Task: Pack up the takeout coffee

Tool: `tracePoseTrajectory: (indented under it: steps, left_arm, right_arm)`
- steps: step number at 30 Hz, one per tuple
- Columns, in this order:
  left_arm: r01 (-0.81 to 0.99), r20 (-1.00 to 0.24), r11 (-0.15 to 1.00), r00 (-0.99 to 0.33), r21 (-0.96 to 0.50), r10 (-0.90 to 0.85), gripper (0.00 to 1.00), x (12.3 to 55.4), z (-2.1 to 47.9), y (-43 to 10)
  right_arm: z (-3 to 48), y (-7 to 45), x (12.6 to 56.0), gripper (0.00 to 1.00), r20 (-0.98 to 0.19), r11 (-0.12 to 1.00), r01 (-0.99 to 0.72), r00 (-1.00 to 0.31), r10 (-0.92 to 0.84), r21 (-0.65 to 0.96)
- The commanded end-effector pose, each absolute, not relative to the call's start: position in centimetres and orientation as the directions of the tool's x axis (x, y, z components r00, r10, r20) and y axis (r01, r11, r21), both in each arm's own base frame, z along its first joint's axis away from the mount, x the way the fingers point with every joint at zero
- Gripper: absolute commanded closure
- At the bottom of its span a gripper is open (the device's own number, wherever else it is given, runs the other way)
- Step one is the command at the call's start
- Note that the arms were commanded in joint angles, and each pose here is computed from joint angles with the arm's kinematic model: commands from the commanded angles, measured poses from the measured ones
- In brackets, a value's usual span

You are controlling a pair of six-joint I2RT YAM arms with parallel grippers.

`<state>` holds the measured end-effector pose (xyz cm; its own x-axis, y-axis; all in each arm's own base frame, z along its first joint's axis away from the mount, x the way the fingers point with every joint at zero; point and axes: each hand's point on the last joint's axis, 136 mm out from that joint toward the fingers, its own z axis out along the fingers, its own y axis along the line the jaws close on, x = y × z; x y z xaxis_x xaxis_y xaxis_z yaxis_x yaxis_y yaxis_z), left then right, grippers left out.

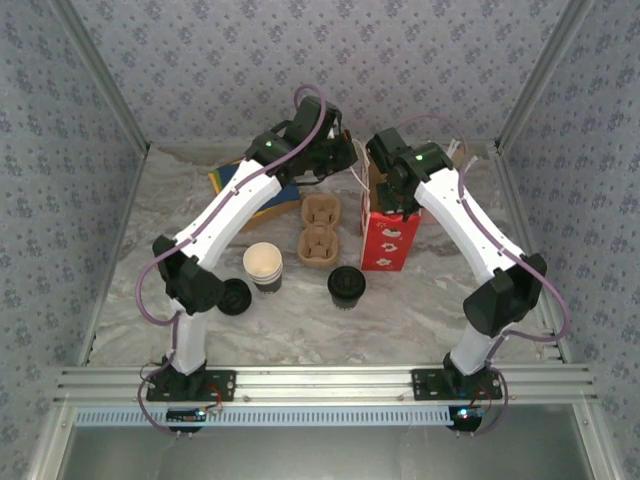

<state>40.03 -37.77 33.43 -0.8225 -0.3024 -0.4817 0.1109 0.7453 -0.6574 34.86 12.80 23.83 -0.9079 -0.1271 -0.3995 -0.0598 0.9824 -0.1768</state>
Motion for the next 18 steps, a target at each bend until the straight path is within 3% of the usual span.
tracePoseTrajectory:
  steps: [1,18]
  left_arm:
    - [0.135,-0.485,0.717,-0.818,-0.684,-0.308,1.0,39.4,34.6,-38.4]
    - [0.148,-0.474,0.697,-0.827,-0.702,-0.303,1.0,38.9,34.3,-38.9]
  right_arm:
    - [23.7,13.2,34.0,0.86,-0.361,0.987,-0.06,-0.926,-0.109,-0.146]
    - [22.2,13.4,34.7,0.85,-0.296,1.0,-0.009,-0.955,-0.007,0.005]
